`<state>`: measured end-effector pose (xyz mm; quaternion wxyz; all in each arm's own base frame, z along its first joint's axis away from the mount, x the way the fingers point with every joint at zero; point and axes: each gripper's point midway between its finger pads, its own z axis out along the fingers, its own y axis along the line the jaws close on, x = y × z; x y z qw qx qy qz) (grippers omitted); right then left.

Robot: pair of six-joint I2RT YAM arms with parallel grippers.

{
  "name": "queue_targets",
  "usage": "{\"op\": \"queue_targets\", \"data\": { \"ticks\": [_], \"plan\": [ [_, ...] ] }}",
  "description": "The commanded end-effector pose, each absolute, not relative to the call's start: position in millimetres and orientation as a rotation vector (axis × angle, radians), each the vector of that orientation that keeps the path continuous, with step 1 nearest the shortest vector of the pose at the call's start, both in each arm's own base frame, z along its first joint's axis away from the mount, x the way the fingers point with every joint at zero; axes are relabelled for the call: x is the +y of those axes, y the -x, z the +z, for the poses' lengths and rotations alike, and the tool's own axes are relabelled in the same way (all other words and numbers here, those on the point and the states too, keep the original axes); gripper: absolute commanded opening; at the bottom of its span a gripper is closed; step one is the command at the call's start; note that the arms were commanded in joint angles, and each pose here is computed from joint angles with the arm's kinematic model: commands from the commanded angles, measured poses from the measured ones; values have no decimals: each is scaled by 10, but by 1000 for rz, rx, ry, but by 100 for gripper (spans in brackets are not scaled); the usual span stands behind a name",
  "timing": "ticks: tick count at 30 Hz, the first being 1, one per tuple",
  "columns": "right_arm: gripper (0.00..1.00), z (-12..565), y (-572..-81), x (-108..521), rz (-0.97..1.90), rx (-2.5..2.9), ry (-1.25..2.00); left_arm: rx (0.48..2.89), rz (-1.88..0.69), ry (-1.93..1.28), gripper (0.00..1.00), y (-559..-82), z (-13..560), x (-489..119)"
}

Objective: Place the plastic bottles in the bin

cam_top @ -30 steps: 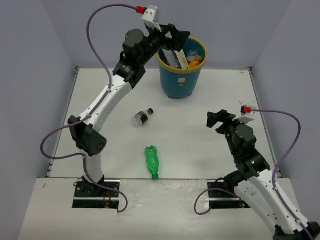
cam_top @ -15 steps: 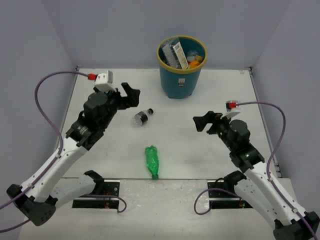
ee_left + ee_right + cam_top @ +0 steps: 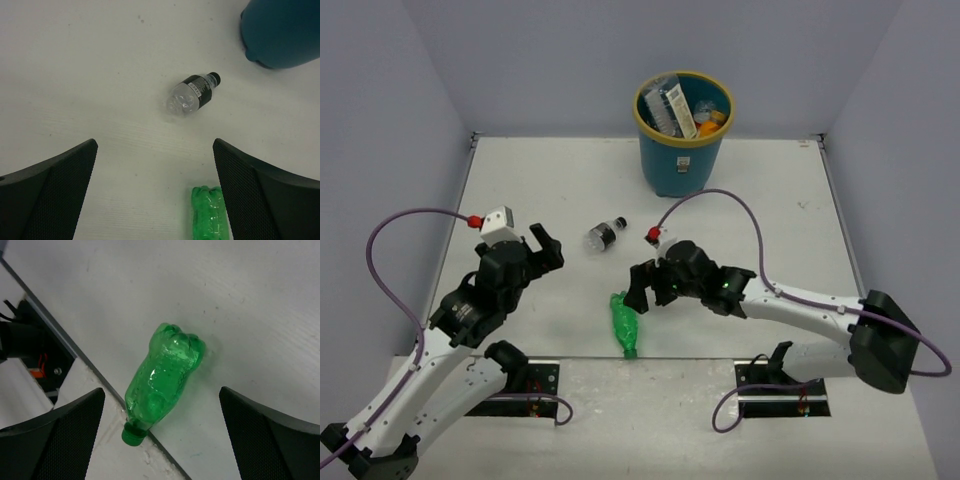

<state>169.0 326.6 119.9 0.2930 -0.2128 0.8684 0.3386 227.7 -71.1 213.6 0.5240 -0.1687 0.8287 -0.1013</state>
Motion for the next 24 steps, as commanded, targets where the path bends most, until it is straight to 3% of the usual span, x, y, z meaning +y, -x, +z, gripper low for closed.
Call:
{"op": "queue_targets", "data": {
  "ticks": [1, 7, 13, 17, 19, 22, 24],
  "plan": [
    [99, 1110, -1619, 3651, 803, 2377, 600, 1961, -224, 472, 100, -2272, 2147, -634],
    [99, 787, -1550, 3852, 585, 2458, 595, 1982, -224, 469, 100, -2270, 2097, -655],
    [99, 443, -1602, 3625, 246, 2530, 432, 1984, -226, 477, 100, -2257, 2087, -650],
    [98, 327, -1604, 3553, 187, 2538, 410, 1980, -228, 480, 100, -2247, 2092, -641],
    [90, 306, -1592, 3503, 180, 2537, 398, 1974, -233, 484, 100, -2246, 2104, -638],
    [60, 464, -1609, 3508, 234, 2489, 380, 1968, -231, 490, 100, -2250, 2114, -630],
    [50, 581, -1633, 3515, 263, 2455, 395, 1966, -231, 489, 100, -2255, 2120, -632]
  ]
}}
